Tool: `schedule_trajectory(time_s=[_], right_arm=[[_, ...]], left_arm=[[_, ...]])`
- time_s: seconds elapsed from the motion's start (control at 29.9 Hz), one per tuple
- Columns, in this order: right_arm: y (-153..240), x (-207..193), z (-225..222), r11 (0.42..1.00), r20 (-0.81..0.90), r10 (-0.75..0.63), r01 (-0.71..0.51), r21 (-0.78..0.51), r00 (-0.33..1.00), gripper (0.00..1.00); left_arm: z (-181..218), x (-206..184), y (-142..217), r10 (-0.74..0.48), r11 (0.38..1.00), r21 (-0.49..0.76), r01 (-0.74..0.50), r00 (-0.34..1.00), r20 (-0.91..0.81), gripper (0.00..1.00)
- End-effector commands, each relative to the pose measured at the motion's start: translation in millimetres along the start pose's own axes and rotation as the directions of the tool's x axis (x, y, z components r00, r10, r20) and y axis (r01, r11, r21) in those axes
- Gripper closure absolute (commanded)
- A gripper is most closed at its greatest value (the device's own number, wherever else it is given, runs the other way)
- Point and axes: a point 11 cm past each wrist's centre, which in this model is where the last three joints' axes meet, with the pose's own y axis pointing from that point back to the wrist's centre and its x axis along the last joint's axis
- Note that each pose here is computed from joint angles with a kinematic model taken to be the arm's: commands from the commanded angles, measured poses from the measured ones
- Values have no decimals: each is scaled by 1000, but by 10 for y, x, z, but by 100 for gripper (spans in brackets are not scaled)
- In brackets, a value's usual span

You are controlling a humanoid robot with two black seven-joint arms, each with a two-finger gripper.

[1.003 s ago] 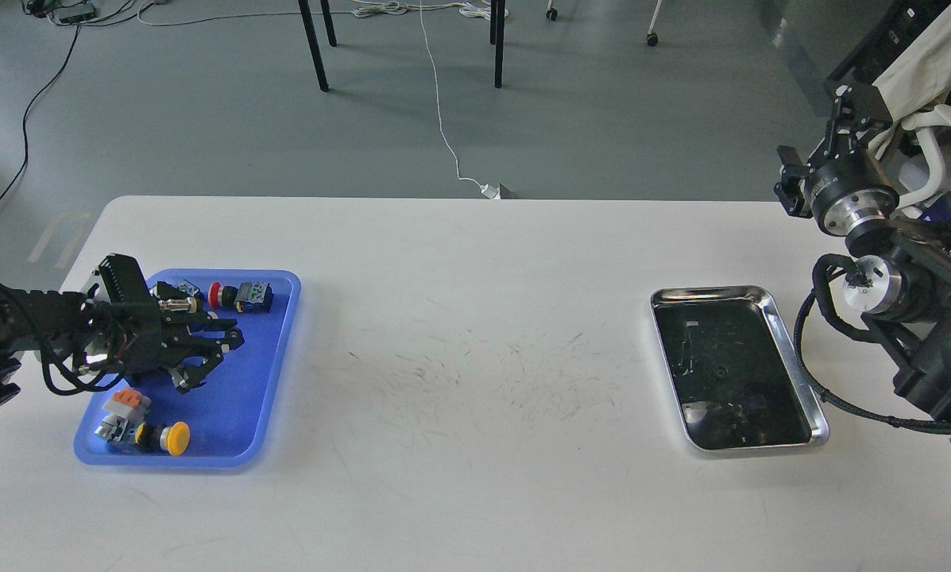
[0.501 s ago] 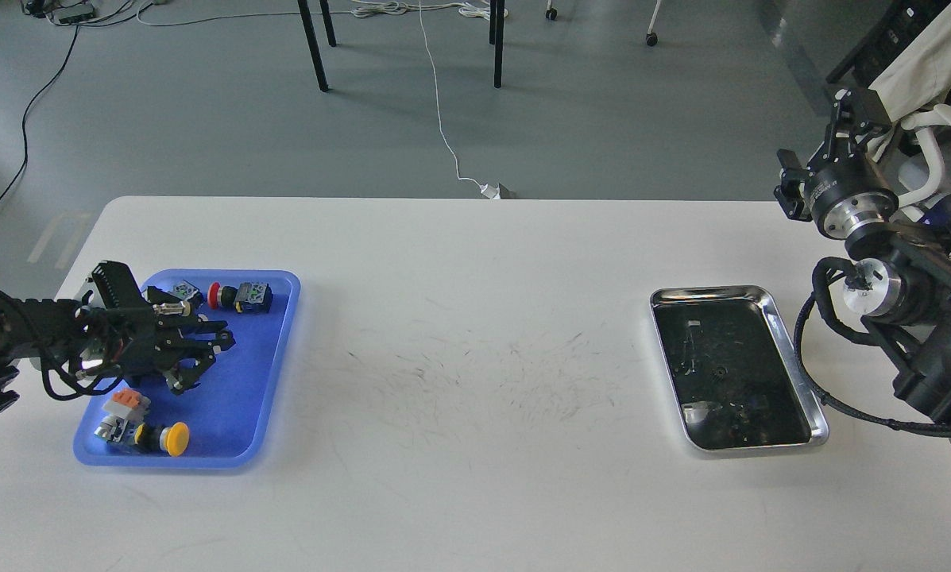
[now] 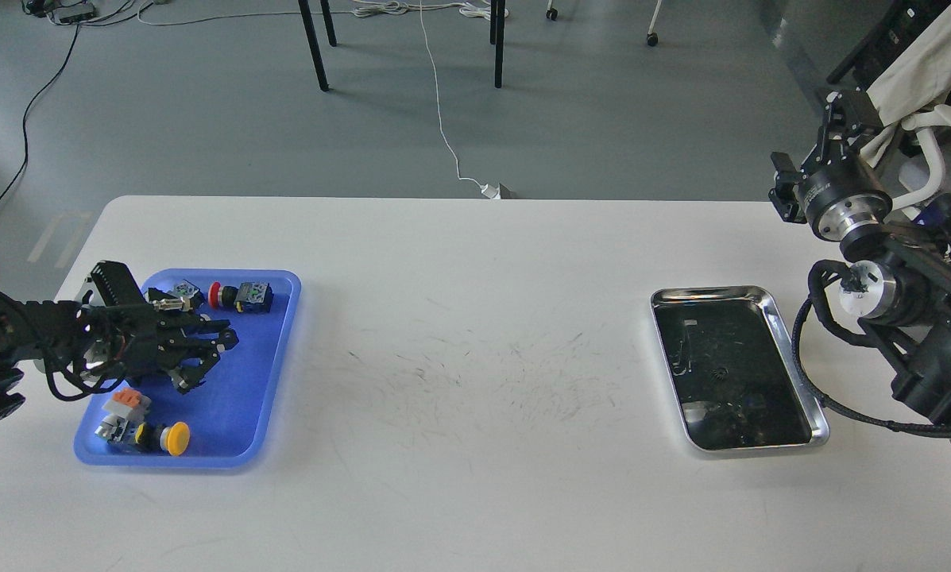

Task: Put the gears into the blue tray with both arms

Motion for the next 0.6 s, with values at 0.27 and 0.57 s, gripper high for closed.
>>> schedule_trajectory(time_s=[0.27,0.57], right_arm=[[3,-1,8,1000,-1,-1,1,0,1000,1],[2,-11,11,1000,0,-2,2,-1,1000,1]], left_arm=[[-16,-34,31,-6,1000,6,6,1000,-5,71],[-42,-11,40,4,1000,16,-3,1000,-16,60]])
